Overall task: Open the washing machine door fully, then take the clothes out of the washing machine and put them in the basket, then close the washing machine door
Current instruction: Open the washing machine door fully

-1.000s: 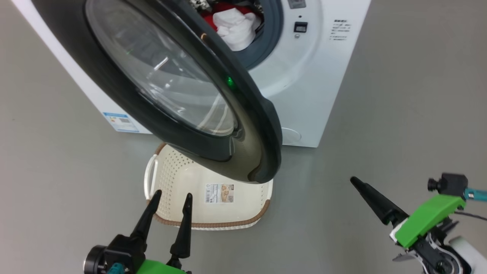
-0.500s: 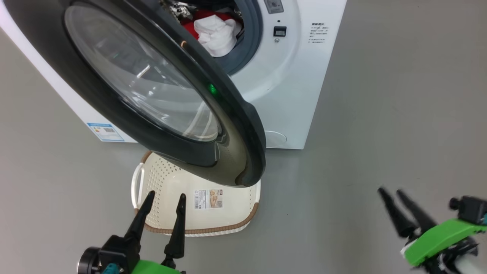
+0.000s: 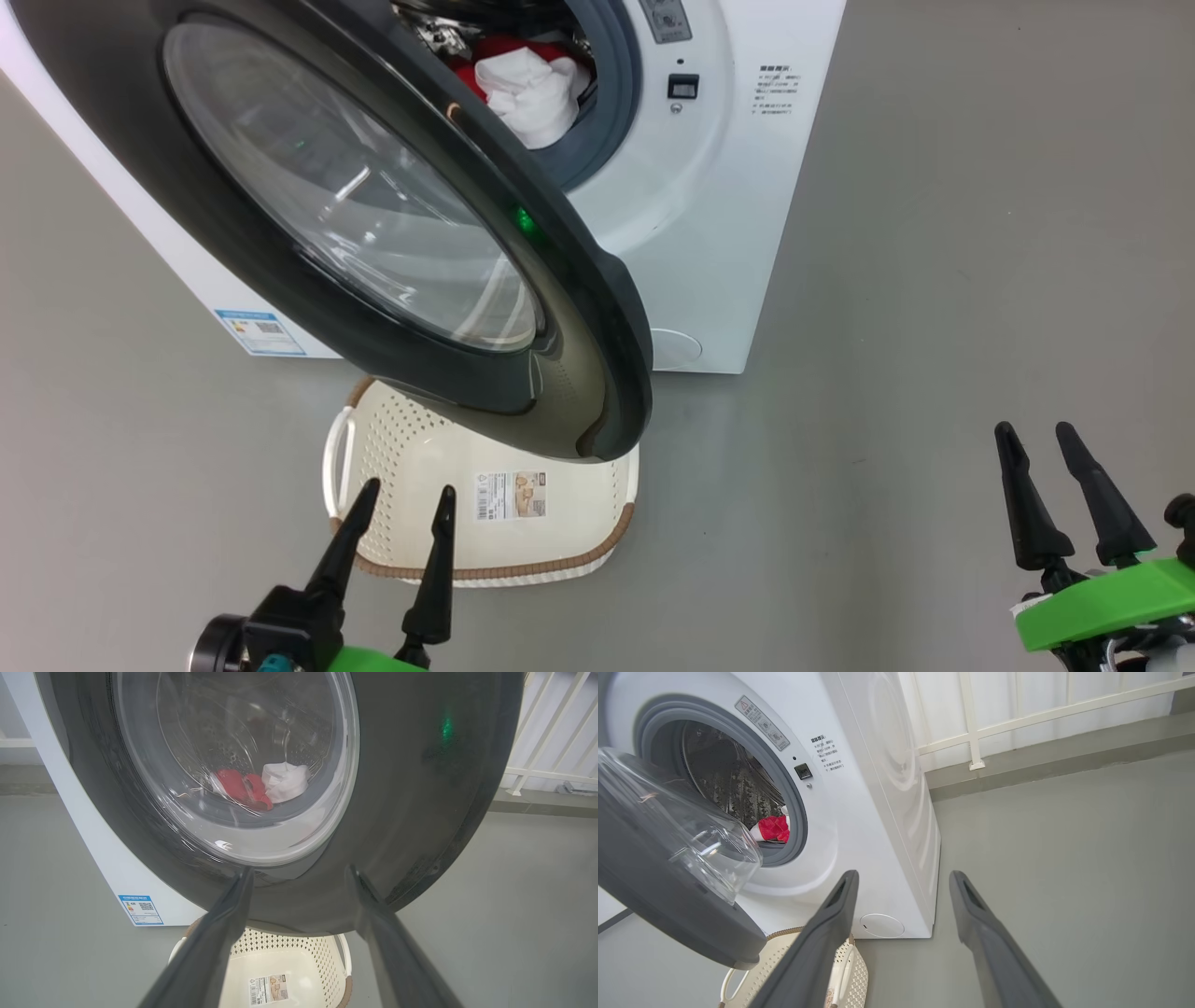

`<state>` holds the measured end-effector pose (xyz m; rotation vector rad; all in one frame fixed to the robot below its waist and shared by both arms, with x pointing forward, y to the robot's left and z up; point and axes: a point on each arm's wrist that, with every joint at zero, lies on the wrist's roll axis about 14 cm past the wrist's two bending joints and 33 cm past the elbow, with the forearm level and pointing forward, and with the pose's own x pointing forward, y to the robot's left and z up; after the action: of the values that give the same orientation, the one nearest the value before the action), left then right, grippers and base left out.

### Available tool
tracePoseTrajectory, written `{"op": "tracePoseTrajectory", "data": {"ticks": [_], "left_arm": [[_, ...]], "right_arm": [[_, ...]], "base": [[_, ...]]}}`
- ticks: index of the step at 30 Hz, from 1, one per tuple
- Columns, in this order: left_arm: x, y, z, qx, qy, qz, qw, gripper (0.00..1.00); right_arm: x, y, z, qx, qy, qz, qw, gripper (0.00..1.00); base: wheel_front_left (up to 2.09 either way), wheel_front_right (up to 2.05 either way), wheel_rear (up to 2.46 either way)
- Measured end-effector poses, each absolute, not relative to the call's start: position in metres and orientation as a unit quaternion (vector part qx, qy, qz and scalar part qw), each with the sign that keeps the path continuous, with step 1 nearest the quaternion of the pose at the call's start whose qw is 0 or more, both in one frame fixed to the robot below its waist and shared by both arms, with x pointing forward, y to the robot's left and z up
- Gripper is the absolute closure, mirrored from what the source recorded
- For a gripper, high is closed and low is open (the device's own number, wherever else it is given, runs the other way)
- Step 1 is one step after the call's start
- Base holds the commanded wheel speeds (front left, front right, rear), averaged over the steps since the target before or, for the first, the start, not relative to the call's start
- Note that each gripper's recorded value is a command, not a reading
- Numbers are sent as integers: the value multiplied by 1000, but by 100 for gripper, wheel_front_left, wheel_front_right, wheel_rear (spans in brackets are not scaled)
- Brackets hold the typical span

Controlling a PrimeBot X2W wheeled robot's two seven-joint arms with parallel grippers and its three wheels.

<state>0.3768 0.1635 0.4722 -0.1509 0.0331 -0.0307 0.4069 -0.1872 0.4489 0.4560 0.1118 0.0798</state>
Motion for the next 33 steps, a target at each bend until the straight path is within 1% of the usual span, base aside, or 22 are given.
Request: {"op": "tracePoseTrajectory", "data": {"ticks": [5,9,12,18,33], "left_arm": [[376,164,474,-75,13,-14,997,0],[373,165,475,-72,13,-14,997,0],[371,166,476,-72,11,-12,997,0],[370,167,479,-71,7,-10,997,0],[371,167,476,-71,11,-9,997,0]], "right_arm": [[403,-194,464,186,20,19,982,0],[399,-205,474,178,-3,-10,984,0],[391,-207,467,179,6,-22,984,0],[379,-204,450,166,35,-22,985,0],[379,-195,442,178,49,-14,983,0]], "base": [[0,0,0],[0,0,0],[0,0,0],[0,0,0],[0,0,0]]}}
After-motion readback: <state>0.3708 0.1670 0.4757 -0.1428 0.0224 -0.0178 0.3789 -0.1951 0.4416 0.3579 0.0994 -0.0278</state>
